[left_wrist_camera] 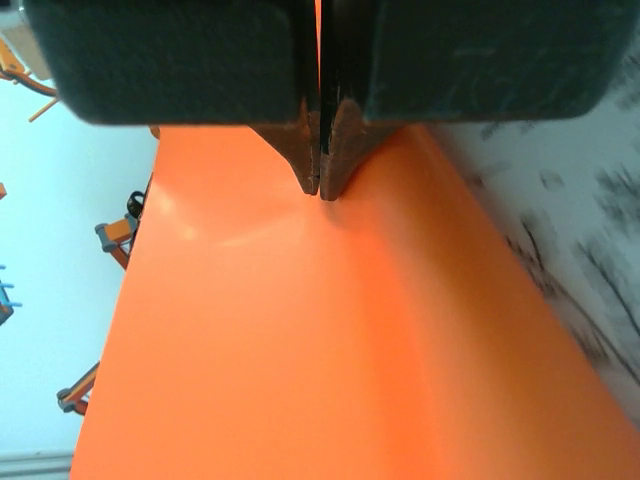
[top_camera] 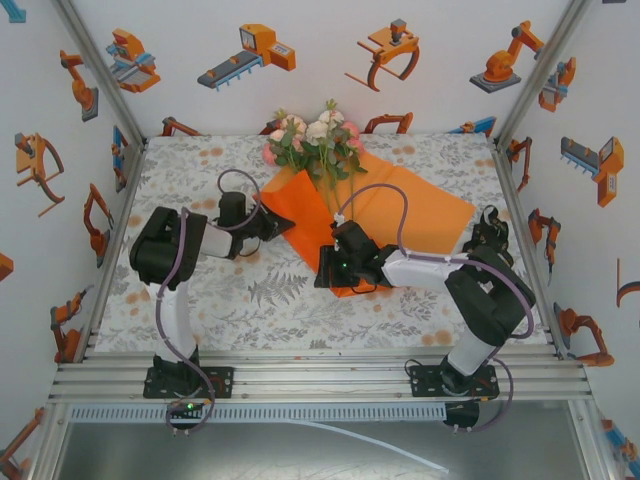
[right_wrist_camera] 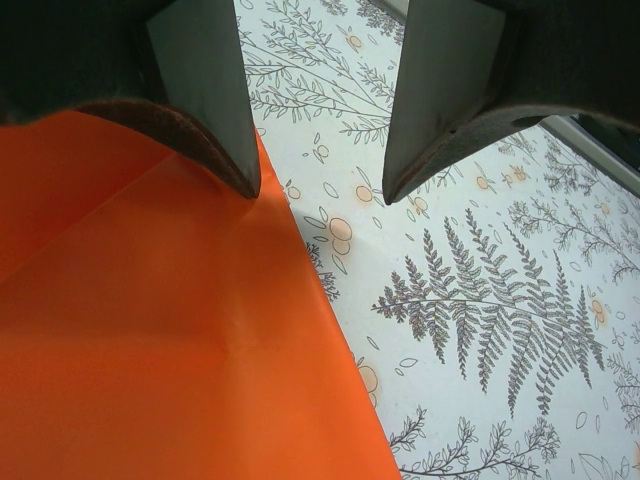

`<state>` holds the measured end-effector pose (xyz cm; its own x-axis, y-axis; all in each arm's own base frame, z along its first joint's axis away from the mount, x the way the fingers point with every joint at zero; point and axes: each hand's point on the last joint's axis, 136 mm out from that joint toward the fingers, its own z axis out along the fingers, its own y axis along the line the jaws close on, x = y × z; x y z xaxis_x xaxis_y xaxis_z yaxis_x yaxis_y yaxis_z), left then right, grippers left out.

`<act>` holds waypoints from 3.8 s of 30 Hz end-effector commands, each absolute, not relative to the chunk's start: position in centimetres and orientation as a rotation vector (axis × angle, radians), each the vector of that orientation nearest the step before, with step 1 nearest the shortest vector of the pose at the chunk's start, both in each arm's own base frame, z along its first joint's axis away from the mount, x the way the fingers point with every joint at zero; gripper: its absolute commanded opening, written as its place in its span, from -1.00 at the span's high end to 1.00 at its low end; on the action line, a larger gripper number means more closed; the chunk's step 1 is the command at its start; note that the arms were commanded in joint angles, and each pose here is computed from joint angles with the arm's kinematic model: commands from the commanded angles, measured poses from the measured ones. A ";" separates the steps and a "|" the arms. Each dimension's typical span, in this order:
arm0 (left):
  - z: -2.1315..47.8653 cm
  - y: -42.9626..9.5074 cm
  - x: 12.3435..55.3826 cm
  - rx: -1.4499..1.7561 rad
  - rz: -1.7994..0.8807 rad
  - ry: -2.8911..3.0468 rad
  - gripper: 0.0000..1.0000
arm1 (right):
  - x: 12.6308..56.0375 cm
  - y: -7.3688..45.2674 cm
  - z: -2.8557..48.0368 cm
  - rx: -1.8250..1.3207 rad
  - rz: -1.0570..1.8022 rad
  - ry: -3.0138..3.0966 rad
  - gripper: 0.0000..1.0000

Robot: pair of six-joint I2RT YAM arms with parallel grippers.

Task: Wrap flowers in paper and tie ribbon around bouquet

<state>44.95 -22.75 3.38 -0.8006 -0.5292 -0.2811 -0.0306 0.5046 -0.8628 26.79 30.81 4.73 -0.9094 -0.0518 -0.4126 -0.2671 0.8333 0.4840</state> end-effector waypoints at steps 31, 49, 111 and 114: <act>14.7 -23.5 38.4 -0.103 -0.995 2.379 0.74 | 30.6 26.6 17.1 -0.141 0.737 2.388 -0.20; 7.7 -37.2 35.0 0.137 -1.191 2.512 0.77 | 28.3 10.9 12.3 0.436 0.657 2.570 -0.58; 3.6 -36.4 32.6 0.171 -1.110 2.635 0.78 | 38.7 1.9 4.8 0.796 0.712 2.441 -0.60; 3.6 -36.4 32.6 0.170 -1.114 2.637 0.78 | 39.0 3.8 7.7 0.768 0.875 2.335 -0.58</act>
<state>33.54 -37.08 3.98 -0.9528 -0.0257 -0.3026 0.2067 0.6753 -0.7080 39.15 1.28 5.67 -0.7013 0.6386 -0.3166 0.3859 0.7136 0.5846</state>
